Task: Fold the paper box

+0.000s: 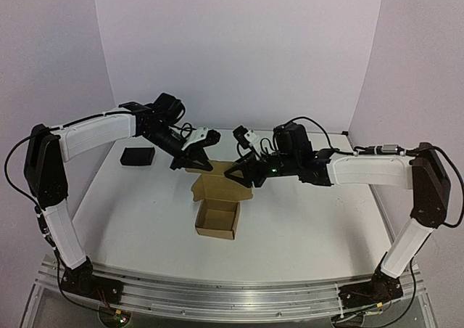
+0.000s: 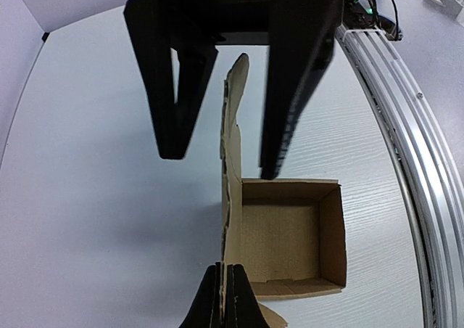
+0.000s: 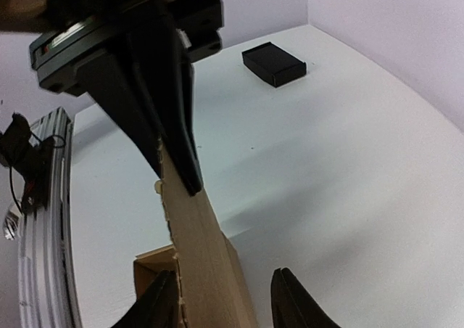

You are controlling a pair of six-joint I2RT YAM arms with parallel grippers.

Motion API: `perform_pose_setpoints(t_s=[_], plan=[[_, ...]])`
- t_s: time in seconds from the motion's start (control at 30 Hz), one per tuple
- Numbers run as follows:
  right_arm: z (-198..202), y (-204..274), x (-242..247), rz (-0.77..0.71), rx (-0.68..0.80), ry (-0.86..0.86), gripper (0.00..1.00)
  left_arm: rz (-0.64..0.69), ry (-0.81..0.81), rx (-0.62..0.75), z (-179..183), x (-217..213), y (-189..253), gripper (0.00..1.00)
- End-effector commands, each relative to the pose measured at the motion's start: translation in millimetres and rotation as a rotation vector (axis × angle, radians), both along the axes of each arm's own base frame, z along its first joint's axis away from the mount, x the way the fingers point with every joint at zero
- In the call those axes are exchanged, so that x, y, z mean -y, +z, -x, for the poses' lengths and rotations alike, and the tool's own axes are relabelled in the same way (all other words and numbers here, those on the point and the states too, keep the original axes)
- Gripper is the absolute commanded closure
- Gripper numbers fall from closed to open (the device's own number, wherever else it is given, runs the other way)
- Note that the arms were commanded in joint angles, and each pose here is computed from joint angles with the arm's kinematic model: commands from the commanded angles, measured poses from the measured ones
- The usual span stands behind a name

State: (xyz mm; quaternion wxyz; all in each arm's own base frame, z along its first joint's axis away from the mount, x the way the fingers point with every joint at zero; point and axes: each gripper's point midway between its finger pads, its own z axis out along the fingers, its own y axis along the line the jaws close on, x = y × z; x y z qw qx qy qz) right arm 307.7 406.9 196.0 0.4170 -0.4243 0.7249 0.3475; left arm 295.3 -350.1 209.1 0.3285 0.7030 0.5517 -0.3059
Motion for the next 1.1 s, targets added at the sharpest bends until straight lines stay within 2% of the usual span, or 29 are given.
perform_pose_setpoints(t_s=[0.0,0.13,0.2,0.23,0.3,0.33,0.4,0.6,0.8,0.9,1.07], plan=[[-17.8,37.0,24.4,-0.128,-0.143,-0.148,0.36,0.024,0.006,0.076,-2.2,0.4,22.4,1.00],[-30.6,50.1,76.3,-0.236,-0.299,-0.317,0.34,0.040,0.017,0.107,-2.8,-0.7,27.9,1.00],[-40.3,41.6,105.6,-0.277,-0.376,-0.464,0.39,0.048,0.021,0.099,-1.2,-1.1,29.3,1.00],[-43.9,32.1,116.6,-0.289,-0.423,-0.534,0.47,0.050,0.023,0.092,-0.7,-1.1,29.6,1.00],[-51.7,0.7,130.7,-0.274,-0.526,-0.670,0.79,0.045,0.031,0.084,-1.1,-1.4,28.3,1.00],[-52.5,-19.6,129.7,-0.247,-0.594,-0.702,0.89,0.040,0.038,0.083,-2.2,-1.6,27.0,1.00],[-51.6,-46.2,120.6,-0.213,-0.717,-0.727,0.99,0.040,0.045,0.087,-3.7,-1.5,26.3,1.00],[-18.3,-88.2,65.4,-0.110,-0.863,-0.691,1.00,0.049,0.116,0.064,-10.6,-1.4,31.6,1.00],[19.5,-74.6,18.4,-0.052,-0.786,-0.586,1.00,0.038,0.140,0.044,-8.6,-4.9,24.6,1.00],[20.1,-77.8,23.4,-0.016,-0.754,-0.597,1.00,0.048,0.116,0.041,-2.4,-5.5,25.2,1.00],[10.3,-92.3,80.2,-0.018,-0.807,-0.736,1.00,0.038,0.107,0.058,-1.7,-7.2,23.1,1.00]])
